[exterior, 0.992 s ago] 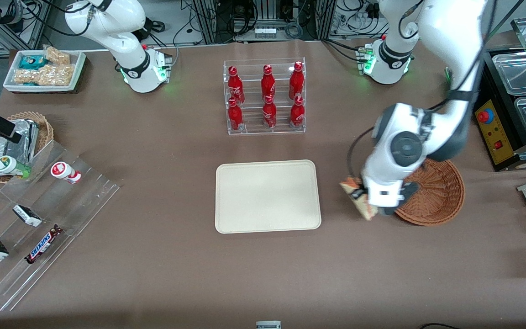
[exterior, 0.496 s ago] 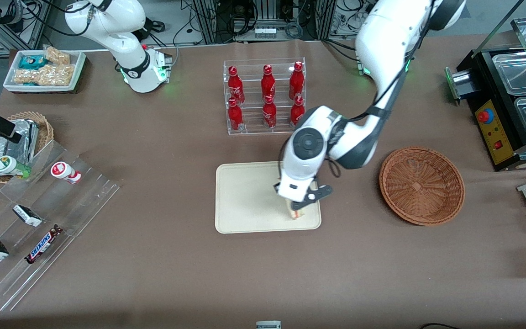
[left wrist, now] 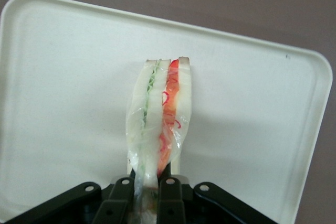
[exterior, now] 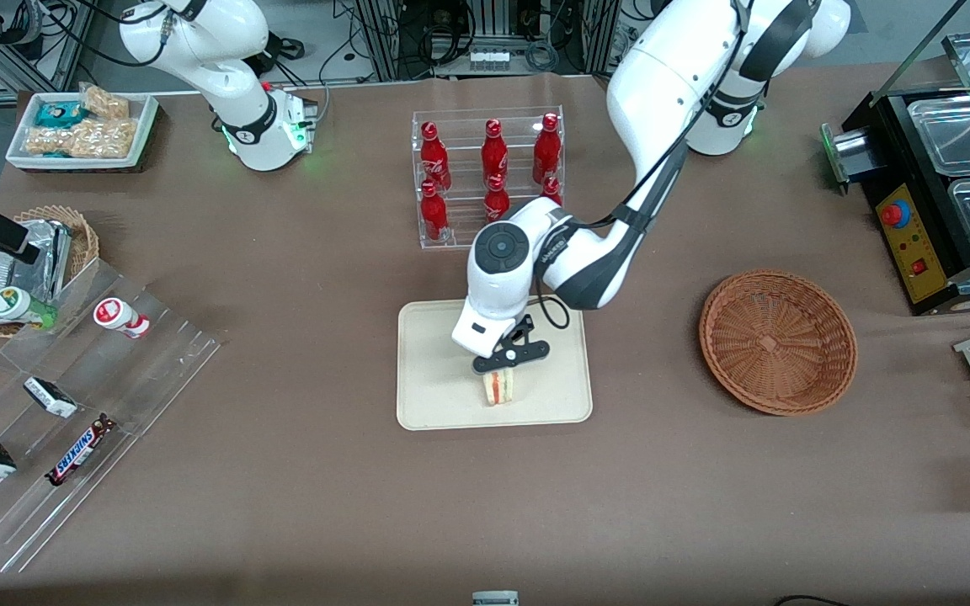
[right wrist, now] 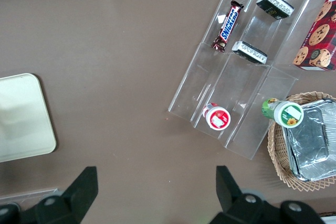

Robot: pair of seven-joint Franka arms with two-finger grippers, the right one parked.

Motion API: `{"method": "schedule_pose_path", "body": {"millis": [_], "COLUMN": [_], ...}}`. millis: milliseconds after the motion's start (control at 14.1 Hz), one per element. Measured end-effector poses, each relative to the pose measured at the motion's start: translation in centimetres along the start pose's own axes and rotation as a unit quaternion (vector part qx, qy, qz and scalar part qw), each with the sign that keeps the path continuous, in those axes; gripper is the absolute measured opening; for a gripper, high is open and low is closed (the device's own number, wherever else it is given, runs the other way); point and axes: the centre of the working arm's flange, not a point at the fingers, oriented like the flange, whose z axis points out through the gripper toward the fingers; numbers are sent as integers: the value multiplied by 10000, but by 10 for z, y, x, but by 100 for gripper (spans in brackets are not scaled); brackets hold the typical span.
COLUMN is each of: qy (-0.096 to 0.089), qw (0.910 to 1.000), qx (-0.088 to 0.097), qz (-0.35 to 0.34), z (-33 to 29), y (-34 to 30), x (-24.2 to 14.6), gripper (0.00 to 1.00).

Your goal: Place sandwich from basket to tray

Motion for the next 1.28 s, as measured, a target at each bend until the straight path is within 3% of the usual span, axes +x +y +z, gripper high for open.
{"method": "schedule_pose_path", "body": {"millis": [213, 283, 567, 850, 992, 1134, 1276], "qy": [-28, -37, -13, 153, 199, 55, 41], "qw": [9996, 9995, 9992, 9994, 9994, 9996, 9993], "qx": [40, 51, 25, -2, 89, 229, 357], "qz": [274, 323, 407, 319, 271, 139, -31], "z": [6, 8, 3, -80, -131, -161, -169], "y": [0, 0, 6, 2, -15, -49, -89], "x": [-3, -5, -11, 3, 12, 31, 57], "gripper": [14, 19, 58, 98, 100, 100, 100]}}
